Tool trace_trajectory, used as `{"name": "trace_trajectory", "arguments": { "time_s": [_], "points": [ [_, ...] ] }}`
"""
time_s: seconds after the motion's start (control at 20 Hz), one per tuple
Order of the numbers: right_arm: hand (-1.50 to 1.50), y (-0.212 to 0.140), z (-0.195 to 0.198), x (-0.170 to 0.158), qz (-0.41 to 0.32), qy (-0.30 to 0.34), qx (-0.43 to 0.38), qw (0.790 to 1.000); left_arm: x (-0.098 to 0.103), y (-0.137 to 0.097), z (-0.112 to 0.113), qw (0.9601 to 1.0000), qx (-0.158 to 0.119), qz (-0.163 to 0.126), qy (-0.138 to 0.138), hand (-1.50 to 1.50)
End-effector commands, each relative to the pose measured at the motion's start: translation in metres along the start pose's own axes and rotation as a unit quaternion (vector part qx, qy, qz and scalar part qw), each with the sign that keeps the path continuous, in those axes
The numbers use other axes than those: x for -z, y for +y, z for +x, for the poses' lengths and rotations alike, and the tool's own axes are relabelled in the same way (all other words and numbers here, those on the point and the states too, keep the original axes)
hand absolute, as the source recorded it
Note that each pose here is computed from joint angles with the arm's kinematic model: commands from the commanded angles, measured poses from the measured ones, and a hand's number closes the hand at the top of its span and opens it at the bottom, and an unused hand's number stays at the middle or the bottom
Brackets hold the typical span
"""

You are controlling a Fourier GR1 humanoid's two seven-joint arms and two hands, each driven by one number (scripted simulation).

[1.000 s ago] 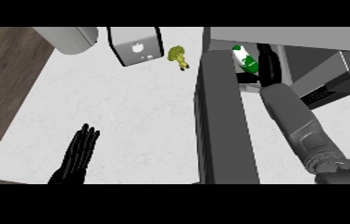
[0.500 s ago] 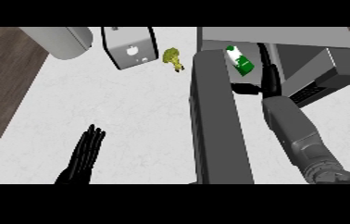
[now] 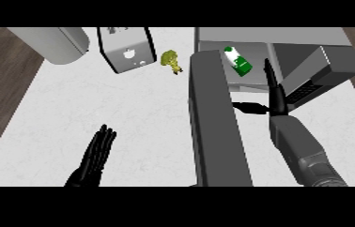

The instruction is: Pick up the milk, place it into the microwave and close the microwave

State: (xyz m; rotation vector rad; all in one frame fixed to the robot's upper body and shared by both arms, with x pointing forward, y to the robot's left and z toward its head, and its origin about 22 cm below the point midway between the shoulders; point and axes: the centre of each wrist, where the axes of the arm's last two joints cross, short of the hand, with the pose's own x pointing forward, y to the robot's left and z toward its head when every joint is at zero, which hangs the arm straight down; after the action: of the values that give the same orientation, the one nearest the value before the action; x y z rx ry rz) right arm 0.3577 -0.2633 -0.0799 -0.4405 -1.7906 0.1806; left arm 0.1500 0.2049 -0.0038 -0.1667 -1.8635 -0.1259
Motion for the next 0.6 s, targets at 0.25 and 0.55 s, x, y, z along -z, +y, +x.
{"name": "trace_trajectory", "arguments": {
  "time_s": [0.25, 0.55],
  "points": [
    [-1.50, -0.029, -0.038, -0.055, 0.039, 0.002, 0.076, 0.996, 0.013, 0.000, 0.001, 1.0000, 0.002, 0.003, -0.004, -1.50],
    [-1.50, -0.010, -0.048, -0.089, 0.026, -0.008, 0.190, 0.981, 0.017, -0.018, -0.002, 0.9993, -0.033, -0.016, 0.009, -1.50]
  ]
}}
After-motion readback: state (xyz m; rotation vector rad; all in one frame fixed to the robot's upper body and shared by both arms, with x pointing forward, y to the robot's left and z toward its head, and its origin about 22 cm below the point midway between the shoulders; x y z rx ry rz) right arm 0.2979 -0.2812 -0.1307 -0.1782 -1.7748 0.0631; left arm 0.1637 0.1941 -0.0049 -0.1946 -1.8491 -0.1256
